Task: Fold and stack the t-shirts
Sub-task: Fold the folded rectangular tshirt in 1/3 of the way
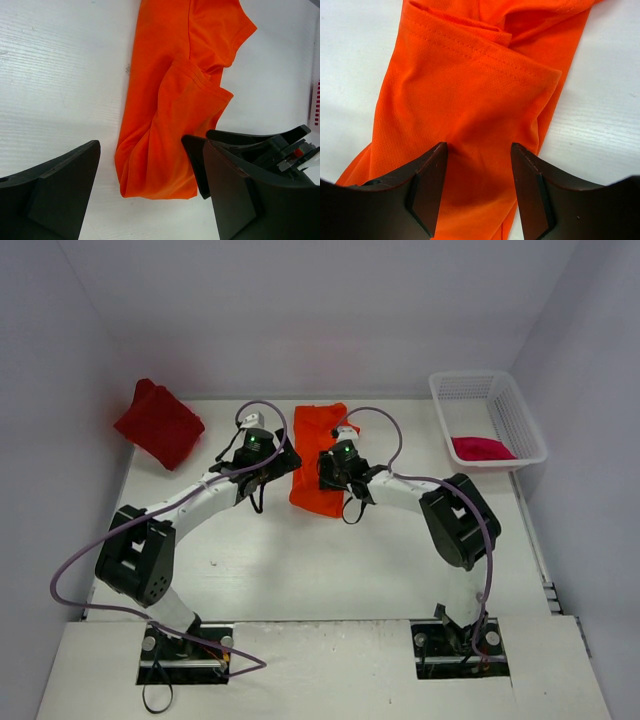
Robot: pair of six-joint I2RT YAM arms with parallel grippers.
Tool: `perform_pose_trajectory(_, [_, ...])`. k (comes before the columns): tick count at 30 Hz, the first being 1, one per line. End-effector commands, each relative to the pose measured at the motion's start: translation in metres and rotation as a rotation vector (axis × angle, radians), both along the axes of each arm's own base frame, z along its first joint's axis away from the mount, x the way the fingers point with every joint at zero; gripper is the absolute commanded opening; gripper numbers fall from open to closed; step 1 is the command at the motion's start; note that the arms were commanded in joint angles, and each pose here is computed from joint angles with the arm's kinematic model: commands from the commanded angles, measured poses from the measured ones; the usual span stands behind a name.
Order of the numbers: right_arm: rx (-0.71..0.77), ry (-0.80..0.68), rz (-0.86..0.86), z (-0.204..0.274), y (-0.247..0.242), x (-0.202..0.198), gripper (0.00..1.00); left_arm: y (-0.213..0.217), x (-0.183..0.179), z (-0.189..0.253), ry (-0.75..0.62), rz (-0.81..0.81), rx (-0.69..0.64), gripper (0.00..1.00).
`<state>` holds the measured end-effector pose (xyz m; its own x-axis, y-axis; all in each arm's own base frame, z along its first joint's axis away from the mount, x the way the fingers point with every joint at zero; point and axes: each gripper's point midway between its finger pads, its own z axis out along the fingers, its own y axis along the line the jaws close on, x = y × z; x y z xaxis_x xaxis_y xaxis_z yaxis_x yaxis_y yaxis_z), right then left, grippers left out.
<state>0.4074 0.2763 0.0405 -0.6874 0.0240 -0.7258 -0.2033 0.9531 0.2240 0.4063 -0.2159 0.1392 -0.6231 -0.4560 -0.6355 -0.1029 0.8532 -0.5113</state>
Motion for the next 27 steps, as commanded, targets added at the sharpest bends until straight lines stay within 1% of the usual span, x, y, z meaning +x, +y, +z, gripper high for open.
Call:
perform_pose_trajectory(1, [0.046,-0.117,-0.008,0.038,0.008,0.032,0.5,-0.001,0.013,0.025,-0.074,-0.003,-0.023,0.78])
perform_pose_trajectory(6, [0.064,-0.133,-0.007,0.047,0.009,0.044,0.5,-0.001,0.011,0.024,-0.071,-0.002,-0.025,0.78])
perform_pose_trajectory(8, [0.071,-0.148,-0.007,0.058,0.008,0.043,0.5,0.0,0.009,0.022,-0.068,-0.001,-0.025,0.78])
perform_pose_trajectory(12, [0.039,-0.146,-0.02,0.06,-0.003,0.037,0.5,0.0,0.005,0.02,-0.057,-0.007,-0.034,0.79])
perform_pose_trajectory(20, [0.062,-0.131,-0.046,0.068,-0.028,0.0,0.5,0.002,-0.013,-0.001,-0.016,0.001,-0.065,0.78])
perform_pose_trajectory(22, [0.076,-0.139,-0.047,0.077,-0.03,-0.005,0.5,0.003,-0.016,-0.004,-0.009,0.001,-0.068,0.78])
perform_pose_trajectory(27, [0.088,-0.116,-0.037,0.076,-0.03,-0.026,0.5,0.0,-0.024,-0.011,0.005,-0.005,-0.081,0.78])
